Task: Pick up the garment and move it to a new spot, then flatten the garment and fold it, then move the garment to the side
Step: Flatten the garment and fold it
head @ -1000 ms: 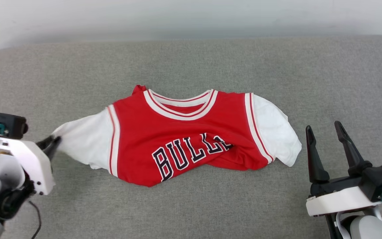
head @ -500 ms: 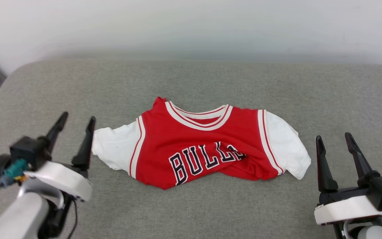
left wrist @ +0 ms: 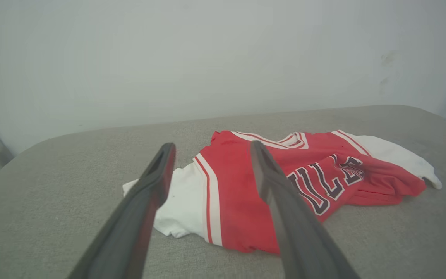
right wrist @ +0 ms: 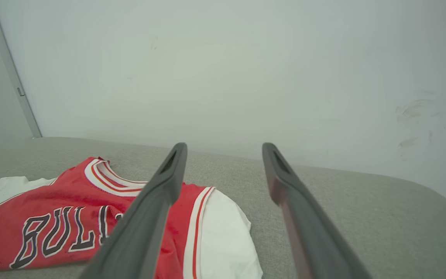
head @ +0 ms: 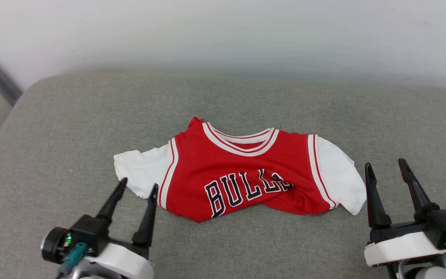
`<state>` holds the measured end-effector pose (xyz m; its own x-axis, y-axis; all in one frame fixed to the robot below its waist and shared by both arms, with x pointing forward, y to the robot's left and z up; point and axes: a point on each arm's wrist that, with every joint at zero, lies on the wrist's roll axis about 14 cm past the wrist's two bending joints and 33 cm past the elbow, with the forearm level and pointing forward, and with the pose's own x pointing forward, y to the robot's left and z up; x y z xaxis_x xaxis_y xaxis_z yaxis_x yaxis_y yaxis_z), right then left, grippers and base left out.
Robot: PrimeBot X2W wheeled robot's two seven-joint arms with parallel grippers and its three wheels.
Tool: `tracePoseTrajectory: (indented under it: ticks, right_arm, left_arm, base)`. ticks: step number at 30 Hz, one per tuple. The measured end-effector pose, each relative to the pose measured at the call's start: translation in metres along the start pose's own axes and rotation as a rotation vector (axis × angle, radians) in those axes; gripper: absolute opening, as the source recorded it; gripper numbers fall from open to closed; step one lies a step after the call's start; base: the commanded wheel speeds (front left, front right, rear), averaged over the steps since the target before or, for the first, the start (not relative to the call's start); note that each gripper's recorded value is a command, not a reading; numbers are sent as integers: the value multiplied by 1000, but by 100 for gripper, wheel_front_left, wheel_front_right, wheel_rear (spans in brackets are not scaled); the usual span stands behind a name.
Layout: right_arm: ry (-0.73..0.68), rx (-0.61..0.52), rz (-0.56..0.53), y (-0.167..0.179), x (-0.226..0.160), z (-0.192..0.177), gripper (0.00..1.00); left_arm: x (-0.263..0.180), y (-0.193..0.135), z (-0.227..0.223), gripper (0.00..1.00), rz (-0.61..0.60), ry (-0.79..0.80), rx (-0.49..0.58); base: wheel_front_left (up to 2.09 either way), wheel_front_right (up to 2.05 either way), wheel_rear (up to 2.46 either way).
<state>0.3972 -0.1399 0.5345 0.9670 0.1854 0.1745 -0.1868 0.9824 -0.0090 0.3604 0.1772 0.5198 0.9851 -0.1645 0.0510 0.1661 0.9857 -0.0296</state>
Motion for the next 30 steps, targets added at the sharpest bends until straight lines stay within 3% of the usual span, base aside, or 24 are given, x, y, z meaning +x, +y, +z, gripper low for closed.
tracePoseTrajectory:
  ticks: [12, 19, 30]
  right_arm:
    - [52, -15, -37, -15, 2, -20, 100]
    - [100, -25, -98, -37, -1, -36, 100]
    - [177, -26, -187, -66, -12, -61, 100]
  left_arm:
    - [57, -100, -33, 100, -390, 308, 59]
    - [74, -155, -78, 100, -637, 560, 157]
    - [87, -171, -145, 100, -801, 836, 368]
  base:
    - [0, 0, 0]
    - [0, 0, 0]
    - [0, 0, 0]
